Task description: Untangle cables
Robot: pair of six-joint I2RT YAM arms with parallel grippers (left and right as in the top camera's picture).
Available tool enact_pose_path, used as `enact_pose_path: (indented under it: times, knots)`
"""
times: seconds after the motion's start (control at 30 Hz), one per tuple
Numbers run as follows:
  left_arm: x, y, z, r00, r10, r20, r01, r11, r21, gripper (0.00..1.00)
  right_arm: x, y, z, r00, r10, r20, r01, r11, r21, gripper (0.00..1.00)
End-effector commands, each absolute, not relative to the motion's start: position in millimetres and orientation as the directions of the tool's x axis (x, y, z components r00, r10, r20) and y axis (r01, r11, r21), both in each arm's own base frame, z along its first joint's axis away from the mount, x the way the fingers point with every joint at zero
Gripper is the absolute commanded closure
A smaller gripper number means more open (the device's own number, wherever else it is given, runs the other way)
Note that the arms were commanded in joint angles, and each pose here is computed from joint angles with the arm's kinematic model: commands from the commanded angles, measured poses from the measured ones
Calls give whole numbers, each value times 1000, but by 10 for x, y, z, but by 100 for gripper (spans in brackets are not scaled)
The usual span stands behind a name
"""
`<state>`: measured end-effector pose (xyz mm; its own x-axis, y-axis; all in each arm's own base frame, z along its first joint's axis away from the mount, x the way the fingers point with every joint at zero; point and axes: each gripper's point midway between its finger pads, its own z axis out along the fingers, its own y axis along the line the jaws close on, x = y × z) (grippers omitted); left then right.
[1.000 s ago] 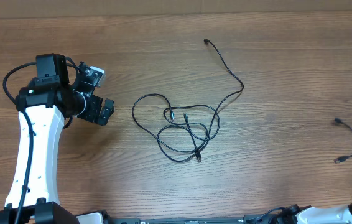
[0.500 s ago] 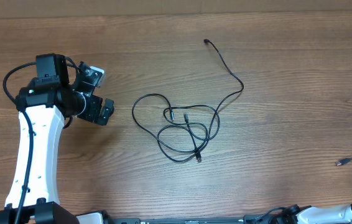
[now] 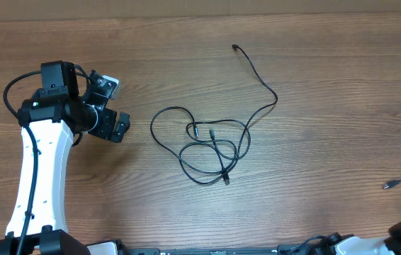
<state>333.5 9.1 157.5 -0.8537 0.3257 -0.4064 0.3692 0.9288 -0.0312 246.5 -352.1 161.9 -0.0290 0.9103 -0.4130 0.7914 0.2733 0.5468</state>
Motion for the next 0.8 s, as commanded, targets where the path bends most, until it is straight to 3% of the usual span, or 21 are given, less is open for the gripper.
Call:
enact_pose_path:
  times: [0.0,0.13,0.43,0.77]
  knots:
    - [3363,115,1593,-848,336,-411,377,926,-21,0,2759,-3160,1911,-163,870,-465,690,437,577,25]
    - [3362,115,1592,-848,336,-410,377,926,-21,1,2951,-2816,1936,-289,828,-480,645,539,542,16]
    - [3363,115,1593,-848,336,-411,377,926,-21,0,3417,-2038,1862,-495,744,-449,527,667,527,14]
    - [3363,115,1593,-848,336,-411,377,926,-21,0,3868,-836,1846,-738,459,-494,212,853,476,13]
